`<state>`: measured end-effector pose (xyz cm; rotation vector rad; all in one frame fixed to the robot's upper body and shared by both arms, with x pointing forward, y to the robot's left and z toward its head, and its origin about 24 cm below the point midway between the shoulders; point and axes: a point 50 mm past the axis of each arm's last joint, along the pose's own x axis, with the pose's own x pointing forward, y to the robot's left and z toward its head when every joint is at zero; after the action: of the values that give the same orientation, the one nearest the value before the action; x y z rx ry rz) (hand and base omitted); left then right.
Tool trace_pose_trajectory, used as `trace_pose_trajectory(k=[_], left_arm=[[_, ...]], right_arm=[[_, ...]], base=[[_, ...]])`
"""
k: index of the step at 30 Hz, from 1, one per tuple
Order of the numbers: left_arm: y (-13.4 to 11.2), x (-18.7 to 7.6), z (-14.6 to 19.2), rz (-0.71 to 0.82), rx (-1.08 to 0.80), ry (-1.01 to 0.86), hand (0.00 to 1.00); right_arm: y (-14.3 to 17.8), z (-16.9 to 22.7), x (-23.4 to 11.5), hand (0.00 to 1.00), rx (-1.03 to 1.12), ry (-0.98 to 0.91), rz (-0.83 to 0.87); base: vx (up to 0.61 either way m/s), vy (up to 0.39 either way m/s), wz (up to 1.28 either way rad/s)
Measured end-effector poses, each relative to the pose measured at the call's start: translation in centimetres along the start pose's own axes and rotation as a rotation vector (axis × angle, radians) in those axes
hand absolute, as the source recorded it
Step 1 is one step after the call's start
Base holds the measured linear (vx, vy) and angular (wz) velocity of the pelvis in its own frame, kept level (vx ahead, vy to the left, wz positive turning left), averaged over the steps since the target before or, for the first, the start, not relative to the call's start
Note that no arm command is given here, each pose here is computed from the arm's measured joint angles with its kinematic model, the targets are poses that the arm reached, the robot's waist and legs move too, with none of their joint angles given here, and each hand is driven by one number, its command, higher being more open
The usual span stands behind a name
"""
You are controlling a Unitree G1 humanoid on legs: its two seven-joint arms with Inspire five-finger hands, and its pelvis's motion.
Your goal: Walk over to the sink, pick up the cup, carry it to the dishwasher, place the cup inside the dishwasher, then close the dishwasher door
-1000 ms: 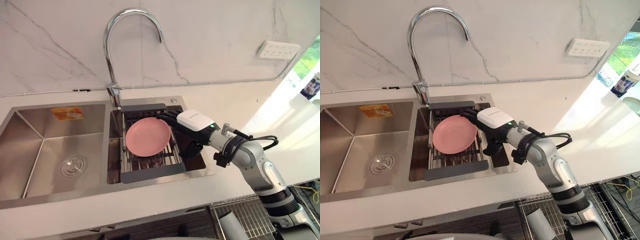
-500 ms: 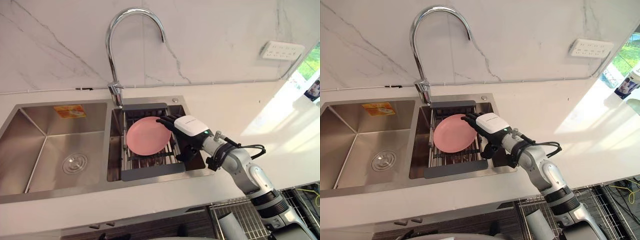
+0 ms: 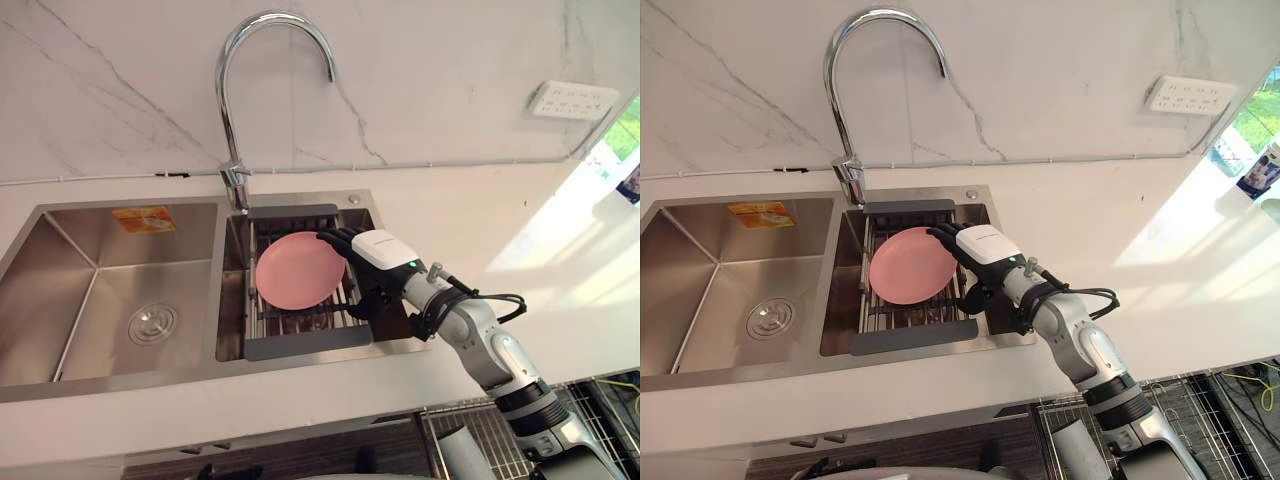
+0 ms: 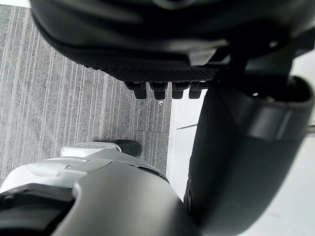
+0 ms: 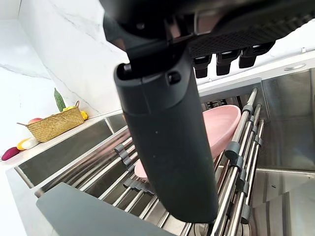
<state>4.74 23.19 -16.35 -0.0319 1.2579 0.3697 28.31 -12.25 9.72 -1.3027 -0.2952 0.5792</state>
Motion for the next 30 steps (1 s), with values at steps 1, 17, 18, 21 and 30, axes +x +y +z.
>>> trace_pose_trajectory(k=[1,17,18,21,30], left_arm=[[0.0,0.0,0.0,0.0,0.0,0.001,1.0],[-0.4,0.0,0.7,-0.011,-0.006,-0.031,1.0],[-0.4,0.0,0.8,-0.011,-0.006,-0.034,1.0],[-0.4,0.0,0.9,-0.012,-0.007,-0.046,1.0],[-0.5,0.0,1.1,-0.011,-0.008,-0.06,1.0]], right_arm=[[0.2,-0.1,0.1,1.0,0.01,0.005,0.003],[3.8,-0.2,1.6,1.0,0.006,0.064,-0.018],[3.9,-0.3,1.6,1.0,-0.008,0.07,-0.035],[3.8,-0.4,1.7,1.0,-0.076,0.082,-0.077],[4.4,0.4,1.9,1.0,-0.244,0.055,-0.09]], base=[[0.0,0.0,0.0],[-0.02,-0.002,0.03],[0.0,0.0,0.0],[-0.03,0.003,0.03],[-0.01,0.0,0.01]])
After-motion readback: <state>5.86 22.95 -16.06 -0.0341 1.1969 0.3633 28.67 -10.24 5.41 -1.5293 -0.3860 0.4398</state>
